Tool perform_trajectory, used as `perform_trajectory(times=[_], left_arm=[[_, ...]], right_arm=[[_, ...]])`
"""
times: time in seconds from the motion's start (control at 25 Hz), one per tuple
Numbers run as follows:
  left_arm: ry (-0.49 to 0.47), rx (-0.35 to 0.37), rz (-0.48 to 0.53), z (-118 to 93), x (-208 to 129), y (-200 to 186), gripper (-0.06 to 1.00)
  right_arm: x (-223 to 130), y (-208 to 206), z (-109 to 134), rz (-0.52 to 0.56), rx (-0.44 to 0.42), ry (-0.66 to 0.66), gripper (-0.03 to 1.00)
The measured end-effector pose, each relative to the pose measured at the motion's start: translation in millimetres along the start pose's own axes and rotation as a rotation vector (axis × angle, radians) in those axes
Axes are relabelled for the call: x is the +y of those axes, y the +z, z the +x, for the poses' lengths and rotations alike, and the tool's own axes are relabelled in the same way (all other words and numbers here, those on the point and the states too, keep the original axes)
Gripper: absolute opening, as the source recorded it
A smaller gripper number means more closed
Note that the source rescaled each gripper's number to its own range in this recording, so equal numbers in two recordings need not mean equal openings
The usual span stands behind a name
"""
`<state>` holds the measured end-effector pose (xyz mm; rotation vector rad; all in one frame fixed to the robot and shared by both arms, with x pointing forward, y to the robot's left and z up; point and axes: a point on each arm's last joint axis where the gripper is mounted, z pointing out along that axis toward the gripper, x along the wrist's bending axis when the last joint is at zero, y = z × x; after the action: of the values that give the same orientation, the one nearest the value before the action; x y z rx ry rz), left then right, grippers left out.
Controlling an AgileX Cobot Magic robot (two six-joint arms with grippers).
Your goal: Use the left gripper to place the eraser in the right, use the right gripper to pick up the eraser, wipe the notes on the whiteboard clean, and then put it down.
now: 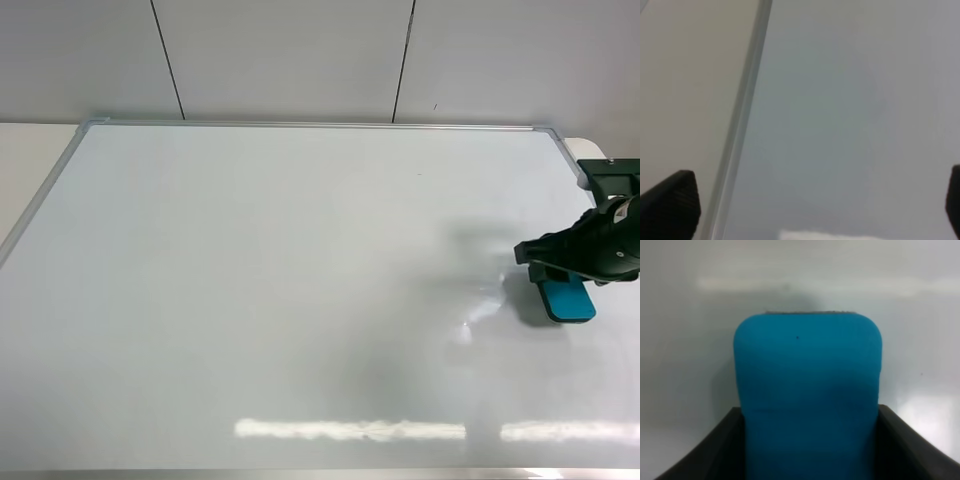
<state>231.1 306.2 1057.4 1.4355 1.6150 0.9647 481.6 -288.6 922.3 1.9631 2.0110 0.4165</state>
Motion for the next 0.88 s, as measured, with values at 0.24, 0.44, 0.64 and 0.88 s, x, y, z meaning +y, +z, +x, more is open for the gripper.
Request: perform_trajectory(times=[0.24,0.44,0.64,0.88], left_arm=[[0.000,0.000,0.000,0.0,0.0,0.0,1.00],[0.000,0.000,0.000,0.0,0.0,0.0,1.00],[0.000,0.000,0.000,0.0,0.0,0.0,1.00],[0.000,0.000,0.000,0.0,0.0,0.0,1.00]], right_arm=[[-6.2,13.5,0.1,0.061,-0.002,-0.003,0.01],[-5.4,13.5,0.1,0.053,-0.002,-0.006,0.01],[-4.9,13.1,0.1,0.047,-0.001,-0.008,0.01],[0.2,0.9,-0.5,-0.015,-0.005,-0.033,0.89]])
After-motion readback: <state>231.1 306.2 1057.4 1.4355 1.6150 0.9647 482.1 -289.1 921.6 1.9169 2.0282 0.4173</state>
